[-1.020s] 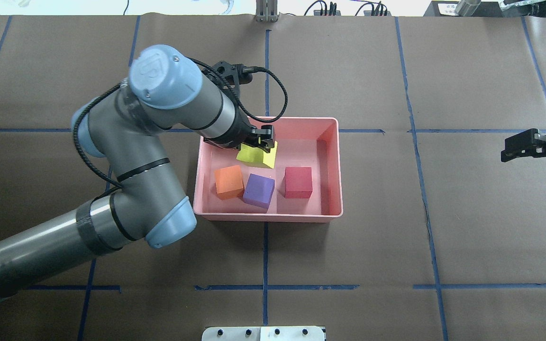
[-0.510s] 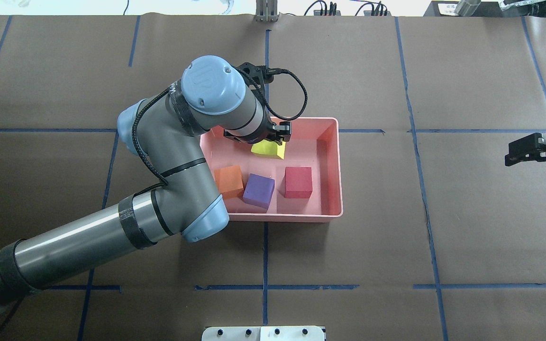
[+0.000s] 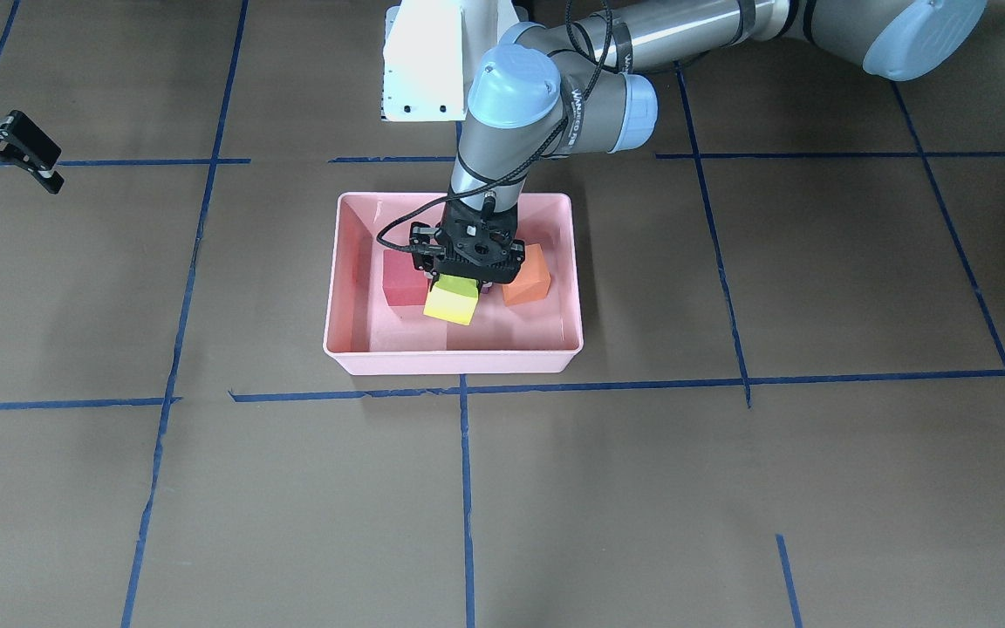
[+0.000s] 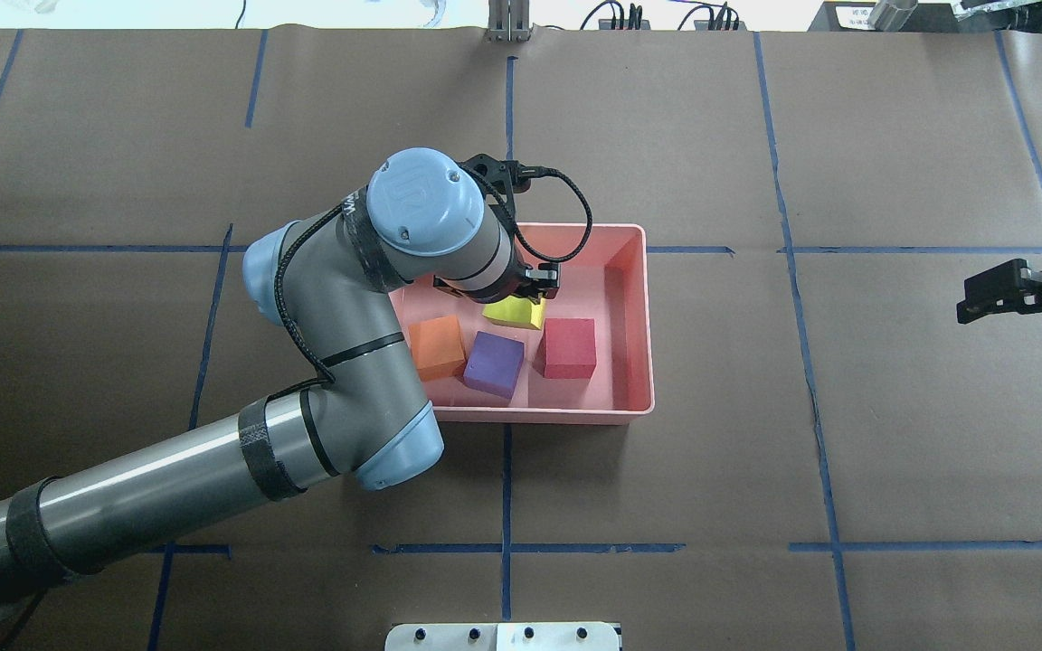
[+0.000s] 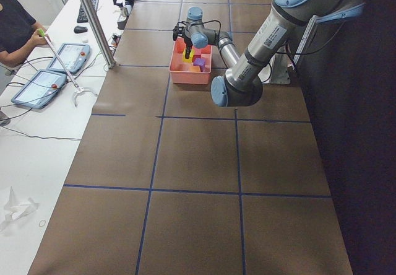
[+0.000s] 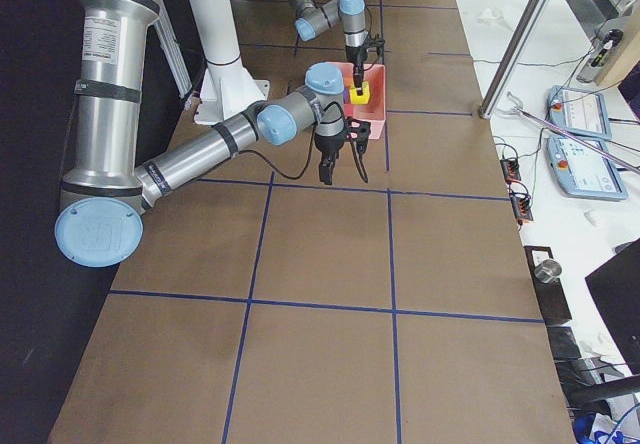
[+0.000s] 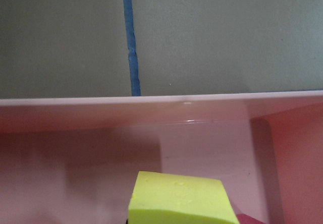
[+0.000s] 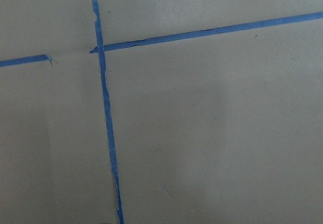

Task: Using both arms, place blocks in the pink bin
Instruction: 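Carry the yellow cube into the bin with the left gripper and release it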

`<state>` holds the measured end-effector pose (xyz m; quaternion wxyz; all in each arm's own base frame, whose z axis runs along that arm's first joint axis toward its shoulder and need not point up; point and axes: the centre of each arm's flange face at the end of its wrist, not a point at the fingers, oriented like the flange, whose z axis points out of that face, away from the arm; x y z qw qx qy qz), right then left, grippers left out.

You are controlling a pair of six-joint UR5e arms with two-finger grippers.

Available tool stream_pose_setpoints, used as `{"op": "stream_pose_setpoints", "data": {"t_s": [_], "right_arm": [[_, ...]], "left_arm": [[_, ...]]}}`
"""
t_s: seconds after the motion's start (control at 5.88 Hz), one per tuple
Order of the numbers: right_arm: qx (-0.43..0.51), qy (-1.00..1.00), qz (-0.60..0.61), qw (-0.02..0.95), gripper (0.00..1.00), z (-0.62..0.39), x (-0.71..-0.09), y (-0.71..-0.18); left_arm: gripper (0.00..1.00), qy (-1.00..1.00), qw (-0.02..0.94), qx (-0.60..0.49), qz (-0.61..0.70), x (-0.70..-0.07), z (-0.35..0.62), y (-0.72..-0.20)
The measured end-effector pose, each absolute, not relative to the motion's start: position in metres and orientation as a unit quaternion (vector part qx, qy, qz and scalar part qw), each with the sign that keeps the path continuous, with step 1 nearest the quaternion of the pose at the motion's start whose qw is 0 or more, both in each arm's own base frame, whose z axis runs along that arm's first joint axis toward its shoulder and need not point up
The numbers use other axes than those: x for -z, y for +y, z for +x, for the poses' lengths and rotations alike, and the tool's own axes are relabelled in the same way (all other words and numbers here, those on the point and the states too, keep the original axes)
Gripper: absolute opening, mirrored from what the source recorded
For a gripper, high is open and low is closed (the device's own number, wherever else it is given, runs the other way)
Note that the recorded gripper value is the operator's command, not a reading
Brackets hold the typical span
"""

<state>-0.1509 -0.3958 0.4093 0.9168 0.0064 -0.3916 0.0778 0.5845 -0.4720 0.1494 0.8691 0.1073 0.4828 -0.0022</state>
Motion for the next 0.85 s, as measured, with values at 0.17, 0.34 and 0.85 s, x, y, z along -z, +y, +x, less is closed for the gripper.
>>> {"op": "stream_pose_setpoints", "data": {"t_s": [0.17, 0.34, 0.85], "right_arm": [[-0.066, -0.392, 0.008, 0.918, 1.00, -0.151, -0.411, -0.396], [-0.061, -0.392, 0.009, 0.918, 1.00, -0.151, -0.412, -0.396], [-0.050, -0.401, 0.005, 0.915, 1.00, -0.151, -0.411, -0.393]], "left_arm": [[1.00, 0.482, 0.870, 0.002, 0.106, -0.156, 0.584, -0.470], [1.00, 0.482, 0.870, 0.002, 0.106, -0.160, 0.582, -0.469], [1.00, 0.518, 0.847, 0.001, 0.123, -0.146, 0.528, -0.440]]}}
